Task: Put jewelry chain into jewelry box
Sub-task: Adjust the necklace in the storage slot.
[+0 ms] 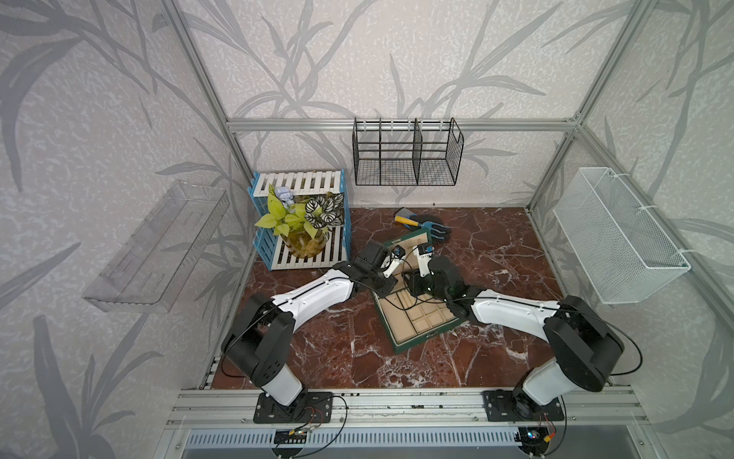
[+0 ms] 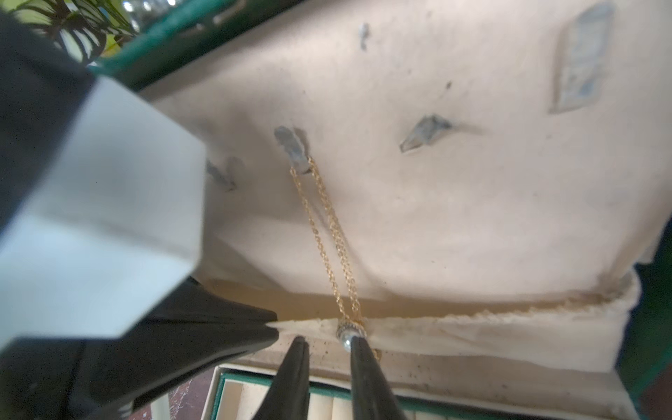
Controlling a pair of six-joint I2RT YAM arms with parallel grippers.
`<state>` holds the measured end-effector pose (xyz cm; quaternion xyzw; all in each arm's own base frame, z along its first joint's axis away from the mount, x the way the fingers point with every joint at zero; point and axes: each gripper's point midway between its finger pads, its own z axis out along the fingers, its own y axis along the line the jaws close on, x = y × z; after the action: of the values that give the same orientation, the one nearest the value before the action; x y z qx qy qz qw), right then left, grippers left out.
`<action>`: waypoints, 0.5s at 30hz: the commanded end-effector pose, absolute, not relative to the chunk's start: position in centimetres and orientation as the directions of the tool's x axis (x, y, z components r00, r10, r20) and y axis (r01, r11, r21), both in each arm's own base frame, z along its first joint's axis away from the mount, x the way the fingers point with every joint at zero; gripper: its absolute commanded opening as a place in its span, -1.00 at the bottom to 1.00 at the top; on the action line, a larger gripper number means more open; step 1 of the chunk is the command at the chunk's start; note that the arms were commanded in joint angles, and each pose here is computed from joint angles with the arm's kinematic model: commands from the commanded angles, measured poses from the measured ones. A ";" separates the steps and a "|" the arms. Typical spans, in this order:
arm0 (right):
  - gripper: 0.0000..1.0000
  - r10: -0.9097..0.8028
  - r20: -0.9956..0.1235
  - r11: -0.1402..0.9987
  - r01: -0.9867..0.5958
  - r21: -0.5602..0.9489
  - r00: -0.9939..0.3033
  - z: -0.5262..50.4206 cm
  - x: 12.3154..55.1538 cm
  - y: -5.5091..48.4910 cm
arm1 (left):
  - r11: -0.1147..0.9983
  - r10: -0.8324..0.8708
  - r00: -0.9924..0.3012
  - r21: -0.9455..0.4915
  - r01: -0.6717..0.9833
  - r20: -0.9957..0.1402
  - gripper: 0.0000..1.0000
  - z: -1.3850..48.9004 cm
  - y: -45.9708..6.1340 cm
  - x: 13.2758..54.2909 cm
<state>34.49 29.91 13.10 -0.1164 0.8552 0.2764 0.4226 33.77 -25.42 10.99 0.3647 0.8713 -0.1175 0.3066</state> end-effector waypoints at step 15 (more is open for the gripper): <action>-0.61 -0.051 -0.785 0.857 -0.430 0.282 -0.617 11.3 36.1 30.5 | 0.721 0.545 -0.556 0.012 0.693 -0.628 -1.00 11.0 -25.0 34.2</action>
<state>35.67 30.33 11.18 -0.1350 0.8695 0.2389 0.4106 33.74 -25.45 10.99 0.3650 0.8711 -0.1190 0.3062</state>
